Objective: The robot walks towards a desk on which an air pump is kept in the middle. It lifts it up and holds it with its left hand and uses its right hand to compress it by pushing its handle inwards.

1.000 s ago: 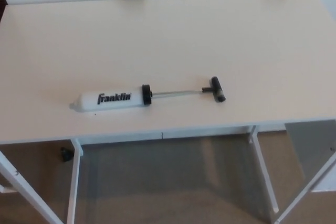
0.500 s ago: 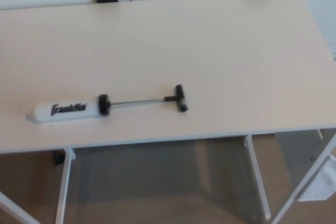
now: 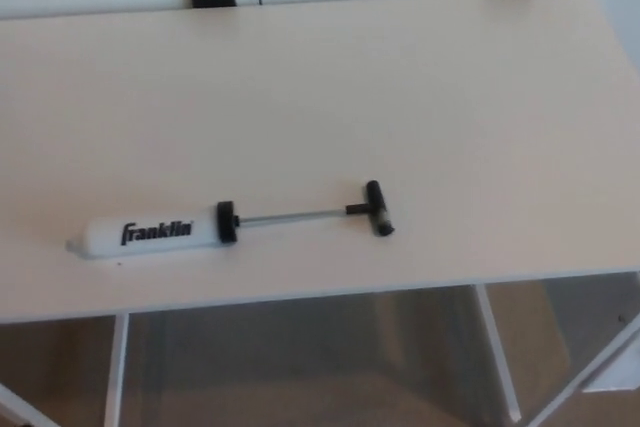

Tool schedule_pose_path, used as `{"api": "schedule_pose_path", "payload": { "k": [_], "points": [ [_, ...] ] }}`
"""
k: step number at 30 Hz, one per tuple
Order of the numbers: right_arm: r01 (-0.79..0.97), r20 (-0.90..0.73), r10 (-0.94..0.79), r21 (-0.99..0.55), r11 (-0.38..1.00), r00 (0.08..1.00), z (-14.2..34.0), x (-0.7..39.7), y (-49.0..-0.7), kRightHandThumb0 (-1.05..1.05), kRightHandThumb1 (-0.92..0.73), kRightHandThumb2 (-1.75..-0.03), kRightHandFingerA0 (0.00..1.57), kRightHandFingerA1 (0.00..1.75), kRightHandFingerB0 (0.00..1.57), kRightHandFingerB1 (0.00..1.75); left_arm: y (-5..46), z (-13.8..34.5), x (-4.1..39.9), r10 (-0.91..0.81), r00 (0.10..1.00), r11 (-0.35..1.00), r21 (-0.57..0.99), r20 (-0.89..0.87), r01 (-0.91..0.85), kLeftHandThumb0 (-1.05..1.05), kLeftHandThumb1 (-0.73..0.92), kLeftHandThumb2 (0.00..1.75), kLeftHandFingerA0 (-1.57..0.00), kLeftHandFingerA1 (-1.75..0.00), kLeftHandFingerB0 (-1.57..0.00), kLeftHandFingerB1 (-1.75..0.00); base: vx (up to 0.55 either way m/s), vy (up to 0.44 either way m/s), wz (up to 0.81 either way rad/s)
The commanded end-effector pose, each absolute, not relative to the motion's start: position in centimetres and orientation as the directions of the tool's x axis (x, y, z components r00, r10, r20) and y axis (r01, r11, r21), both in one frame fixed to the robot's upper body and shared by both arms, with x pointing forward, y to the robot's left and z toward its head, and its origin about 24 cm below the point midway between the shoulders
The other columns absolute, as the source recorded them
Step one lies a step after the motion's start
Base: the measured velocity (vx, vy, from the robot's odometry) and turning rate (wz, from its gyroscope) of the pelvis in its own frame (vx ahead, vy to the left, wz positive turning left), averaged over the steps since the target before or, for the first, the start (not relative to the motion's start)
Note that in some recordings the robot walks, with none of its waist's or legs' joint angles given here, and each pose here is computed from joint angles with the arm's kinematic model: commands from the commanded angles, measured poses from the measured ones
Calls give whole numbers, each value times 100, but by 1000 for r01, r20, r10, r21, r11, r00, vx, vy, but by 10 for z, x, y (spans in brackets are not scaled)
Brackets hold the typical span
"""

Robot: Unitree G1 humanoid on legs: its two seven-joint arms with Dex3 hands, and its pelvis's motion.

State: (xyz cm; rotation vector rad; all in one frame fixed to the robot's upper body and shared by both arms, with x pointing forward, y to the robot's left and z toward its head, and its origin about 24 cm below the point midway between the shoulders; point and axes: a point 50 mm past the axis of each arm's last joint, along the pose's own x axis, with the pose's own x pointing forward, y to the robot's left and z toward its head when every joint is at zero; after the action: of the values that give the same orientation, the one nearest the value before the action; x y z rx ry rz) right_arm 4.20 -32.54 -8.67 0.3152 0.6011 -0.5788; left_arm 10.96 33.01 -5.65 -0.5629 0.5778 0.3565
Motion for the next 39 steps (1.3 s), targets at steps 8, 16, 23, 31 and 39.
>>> {"api": "schedule_pose_path", "payload": {
  "k": [8, 16, 23, 31, 39],
  "points": [
    [600, -597, -426, 120, 791, 680, -85, 45, -327, -23, -44, -60, 72, 56, 52, 47, 332, -50, 113, 185, 769, 801, -360, -611, -479, 9, 72, 65, -40, -49, -32, -39, 51, 70, 4],
    [600, -593, -429, 117, 791, 682, -84, 45, -328, -19, -46, -53, 80, 53, 55, 43, 332, -45, 111, 191, 769, 793, -366, -610, -488, 9, 69, 67, -35, -48, -27, -38, 0, 0, 0],
    [599, -549, -439, 146, 788, 711, -72, 51, -325, -20, -50, -55, 78, 53, 58, 43, 353, 1, 74, 392, 709, 694, -317, -587, -646, 5, 49, 94, -21, -54, -9, -47, 0, 0, 0],
    [590, -479, -445, 205, 781, 757, -49, 54, -326, -13, -52, -54, 67, 52, 54, 44, 396, 117, 20, 679, 713, 684, -205, -172, -700, -6, 48, 93, -4, -49, -5, -46, 0, 0, 0],
    [599, -461, -459, 221, 769, 759, -46, 51, -326, -17, -53, -55, 75, 54, 55, 44, 335, 240, 55, 425, 806, 886, -6, 413, -464, -4, 55, 58, -8, -26, -28, -32, 0, 0, 0]
  ]
}}
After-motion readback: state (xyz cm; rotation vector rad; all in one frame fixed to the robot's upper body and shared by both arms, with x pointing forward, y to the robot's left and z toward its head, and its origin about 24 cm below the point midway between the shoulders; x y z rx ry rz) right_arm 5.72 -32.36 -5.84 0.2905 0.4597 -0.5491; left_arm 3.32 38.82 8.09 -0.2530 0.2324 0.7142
